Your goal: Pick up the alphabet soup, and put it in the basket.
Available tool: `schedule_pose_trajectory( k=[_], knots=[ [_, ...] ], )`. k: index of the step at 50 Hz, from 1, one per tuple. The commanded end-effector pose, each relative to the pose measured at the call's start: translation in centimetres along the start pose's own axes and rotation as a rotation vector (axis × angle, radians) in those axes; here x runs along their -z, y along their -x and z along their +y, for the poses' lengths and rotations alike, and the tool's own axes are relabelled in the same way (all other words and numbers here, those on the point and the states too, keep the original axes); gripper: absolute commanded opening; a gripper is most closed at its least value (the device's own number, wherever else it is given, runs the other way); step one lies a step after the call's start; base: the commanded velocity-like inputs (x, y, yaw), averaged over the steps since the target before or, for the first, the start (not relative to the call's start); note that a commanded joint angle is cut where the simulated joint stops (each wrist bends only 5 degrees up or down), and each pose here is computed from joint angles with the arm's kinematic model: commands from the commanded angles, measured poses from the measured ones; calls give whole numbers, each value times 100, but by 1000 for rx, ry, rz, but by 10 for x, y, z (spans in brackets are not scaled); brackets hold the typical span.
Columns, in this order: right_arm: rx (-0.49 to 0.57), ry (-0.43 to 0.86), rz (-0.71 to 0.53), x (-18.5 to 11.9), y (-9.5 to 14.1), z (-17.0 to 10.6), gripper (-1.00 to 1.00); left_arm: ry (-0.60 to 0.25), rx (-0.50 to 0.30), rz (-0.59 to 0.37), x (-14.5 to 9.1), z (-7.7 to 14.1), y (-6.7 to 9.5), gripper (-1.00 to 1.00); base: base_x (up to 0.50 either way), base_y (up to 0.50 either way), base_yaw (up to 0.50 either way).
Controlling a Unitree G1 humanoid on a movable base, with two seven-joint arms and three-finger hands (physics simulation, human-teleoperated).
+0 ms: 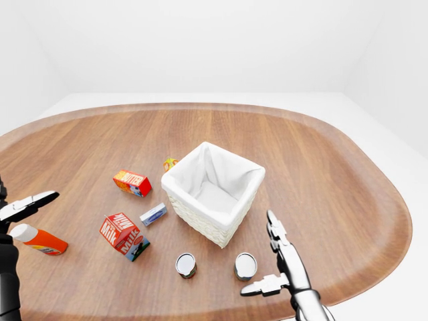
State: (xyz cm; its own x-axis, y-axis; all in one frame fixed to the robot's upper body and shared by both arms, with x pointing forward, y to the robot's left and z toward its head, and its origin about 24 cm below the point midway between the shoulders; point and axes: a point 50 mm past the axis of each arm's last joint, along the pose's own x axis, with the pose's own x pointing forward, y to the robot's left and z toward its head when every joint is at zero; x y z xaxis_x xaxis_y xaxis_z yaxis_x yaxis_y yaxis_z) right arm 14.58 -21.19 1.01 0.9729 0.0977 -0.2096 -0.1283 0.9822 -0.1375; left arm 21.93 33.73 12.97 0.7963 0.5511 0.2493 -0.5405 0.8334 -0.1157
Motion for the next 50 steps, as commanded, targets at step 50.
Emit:
schedule_pose_trajectory(
  k=[50],
  knots=[
    [15,-35,233,57,-20,1,100,4,9,2,2,-1,0,100,0,0,0]
  ],
)
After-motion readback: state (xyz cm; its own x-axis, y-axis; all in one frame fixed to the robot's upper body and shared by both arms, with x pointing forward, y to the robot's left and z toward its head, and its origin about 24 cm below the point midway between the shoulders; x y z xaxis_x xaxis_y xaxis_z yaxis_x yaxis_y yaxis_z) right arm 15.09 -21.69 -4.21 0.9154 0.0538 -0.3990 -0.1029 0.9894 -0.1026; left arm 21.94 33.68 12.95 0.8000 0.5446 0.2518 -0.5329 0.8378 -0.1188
